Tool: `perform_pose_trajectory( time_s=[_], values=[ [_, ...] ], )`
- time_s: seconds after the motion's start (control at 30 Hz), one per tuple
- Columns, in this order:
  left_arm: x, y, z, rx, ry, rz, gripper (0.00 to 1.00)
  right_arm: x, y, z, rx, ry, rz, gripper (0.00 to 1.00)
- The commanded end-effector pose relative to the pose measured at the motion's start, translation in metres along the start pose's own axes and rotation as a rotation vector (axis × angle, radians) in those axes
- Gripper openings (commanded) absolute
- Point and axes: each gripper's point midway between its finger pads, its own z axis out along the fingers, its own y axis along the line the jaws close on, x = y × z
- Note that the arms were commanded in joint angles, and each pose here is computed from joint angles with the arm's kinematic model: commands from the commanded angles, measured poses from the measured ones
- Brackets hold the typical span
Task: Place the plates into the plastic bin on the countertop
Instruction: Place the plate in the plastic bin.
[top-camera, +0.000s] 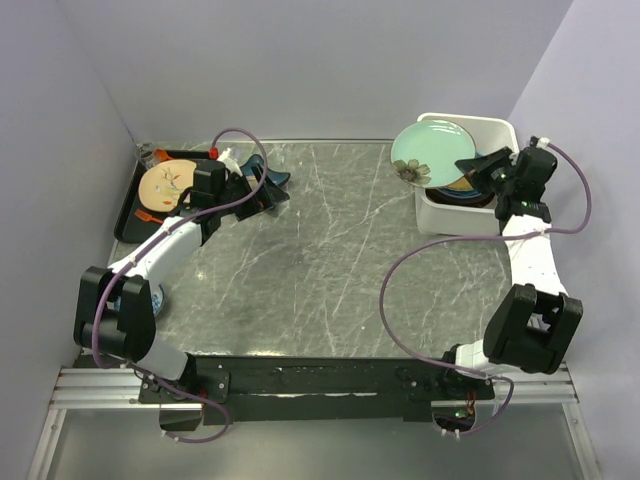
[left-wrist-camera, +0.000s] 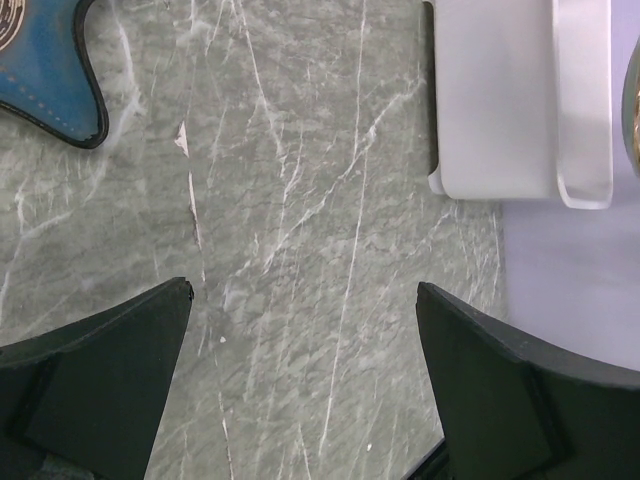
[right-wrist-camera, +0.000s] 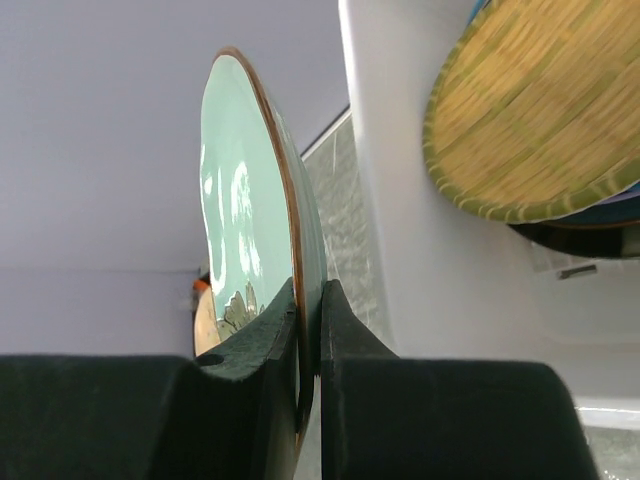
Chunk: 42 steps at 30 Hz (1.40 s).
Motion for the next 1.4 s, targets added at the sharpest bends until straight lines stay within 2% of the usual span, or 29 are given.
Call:
perform_pose_trajectory(
  time_s=[0.0, 0.4, 1.0, 1.37],
  values=[
    [-0.011, -0.014, -0.005, 0.021, -0.022, 0.043, 0.99, -0.062, 0.055, -0.012, -0.169, -0.189, -0.036, 0.0],
    [-0.009, -0.011, -0.003, 0.014, -0.023, 0.043, 0.99, -0.098, 0.018, 0.001, -0.084, -0.274, -0.006, 0.01],
    [-0.011, -0.011, 0.003, -0.005, -0.004, 0.05, 0.99, -0.102, -0.032, 0.043, -0.001, -0.24, 0.013, 0.03],
    [-0.007, -0.008, 0.009, -0.013, 0.011, 0.043, 0.99, -0.098, -0.062, 0.039, 0.058, -0.285, 0.066, 0.04]
  ],
)
